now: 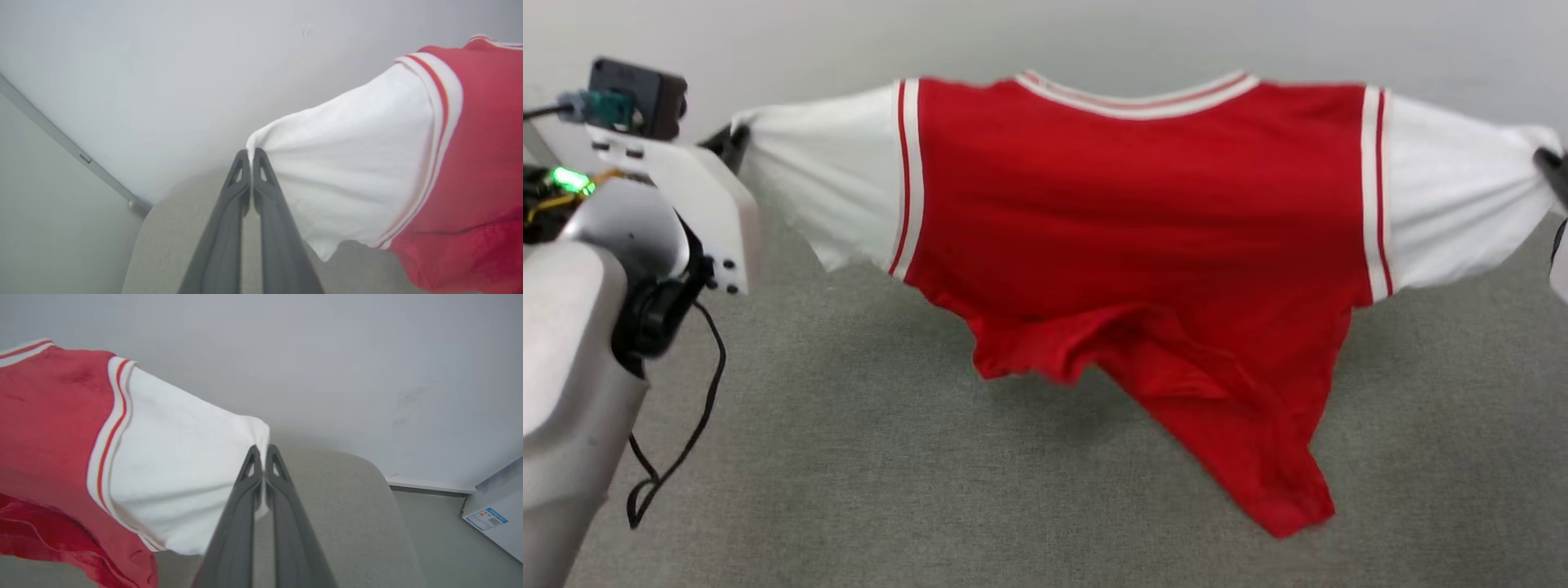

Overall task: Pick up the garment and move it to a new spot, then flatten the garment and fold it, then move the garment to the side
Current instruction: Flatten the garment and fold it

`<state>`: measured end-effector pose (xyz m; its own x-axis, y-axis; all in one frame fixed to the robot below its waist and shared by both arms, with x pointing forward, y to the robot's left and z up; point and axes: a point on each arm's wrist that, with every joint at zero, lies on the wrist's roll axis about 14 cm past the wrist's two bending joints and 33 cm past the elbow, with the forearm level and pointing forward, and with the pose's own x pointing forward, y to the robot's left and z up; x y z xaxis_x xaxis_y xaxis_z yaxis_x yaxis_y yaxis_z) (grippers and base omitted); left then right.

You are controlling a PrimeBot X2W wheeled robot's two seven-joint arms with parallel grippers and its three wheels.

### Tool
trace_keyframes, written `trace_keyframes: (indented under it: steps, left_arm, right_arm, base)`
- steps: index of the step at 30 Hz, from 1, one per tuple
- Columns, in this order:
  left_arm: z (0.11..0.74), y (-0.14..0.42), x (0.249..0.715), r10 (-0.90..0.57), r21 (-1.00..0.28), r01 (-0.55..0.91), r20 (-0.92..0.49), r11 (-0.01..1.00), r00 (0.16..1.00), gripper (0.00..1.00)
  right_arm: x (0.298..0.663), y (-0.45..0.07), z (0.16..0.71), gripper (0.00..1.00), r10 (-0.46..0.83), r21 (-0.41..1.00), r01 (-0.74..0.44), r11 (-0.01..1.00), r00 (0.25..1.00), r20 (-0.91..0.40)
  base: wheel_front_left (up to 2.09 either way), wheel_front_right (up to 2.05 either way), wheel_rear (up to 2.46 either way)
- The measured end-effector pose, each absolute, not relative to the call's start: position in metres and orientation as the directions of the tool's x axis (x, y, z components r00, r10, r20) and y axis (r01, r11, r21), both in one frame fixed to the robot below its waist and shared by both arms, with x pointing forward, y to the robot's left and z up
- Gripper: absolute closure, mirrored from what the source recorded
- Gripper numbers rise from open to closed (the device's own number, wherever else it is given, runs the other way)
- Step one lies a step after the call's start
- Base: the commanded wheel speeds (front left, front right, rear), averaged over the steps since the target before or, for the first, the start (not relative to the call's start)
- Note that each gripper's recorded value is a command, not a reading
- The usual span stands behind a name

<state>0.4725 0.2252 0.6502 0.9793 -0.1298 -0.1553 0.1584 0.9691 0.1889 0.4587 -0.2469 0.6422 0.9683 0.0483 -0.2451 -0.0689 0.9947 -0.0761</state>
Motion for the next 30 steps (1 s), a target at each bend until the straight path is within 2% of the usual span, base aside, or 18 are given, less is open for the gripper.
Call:
trace_keyframes:
  steps: [6,12,22,30]
  left_arm:
    - [0.714,0.209,0.498,-0.144,0.191,0.14,0.006,0.972,0.99,1.0]
    - [0.759,0.205,0.539,-0.121,0.164,0.097,0.145,0.982,0.982,1.0]
    - [0.786,0.201,0.622,-0.085,0.136,0.043,0.317,0.99,0.944,1.0]
    - [0.771,0.197,0.682,-0.086,0.133,0.035,0.403,0.991,0.911,1.0]
  right_arm:
    - [0.47,-0.255,0.717,1.0,0.029,-0.129,-0.04,0.991,0.996,-0.082]
    - [0.505,-0.255,0.767,1.0,0.033,-0.167,-0.025,0.986,0.999,0.042]
    - [0.585,-0.245,0.799,1.0,0.065,-0.222,-0.017,0.975,0.975,0.214]
    - [0.644,-0.24,0.798,1.0,0.09,-0.26,0.002,0.966,0.935,0.343]
  base:
    - [0.0,0.0,0.0]
    - [0.0,0.0,0.0]
    - [0.0,0.0,0.0]
    - [0.0,0.0,0.0]
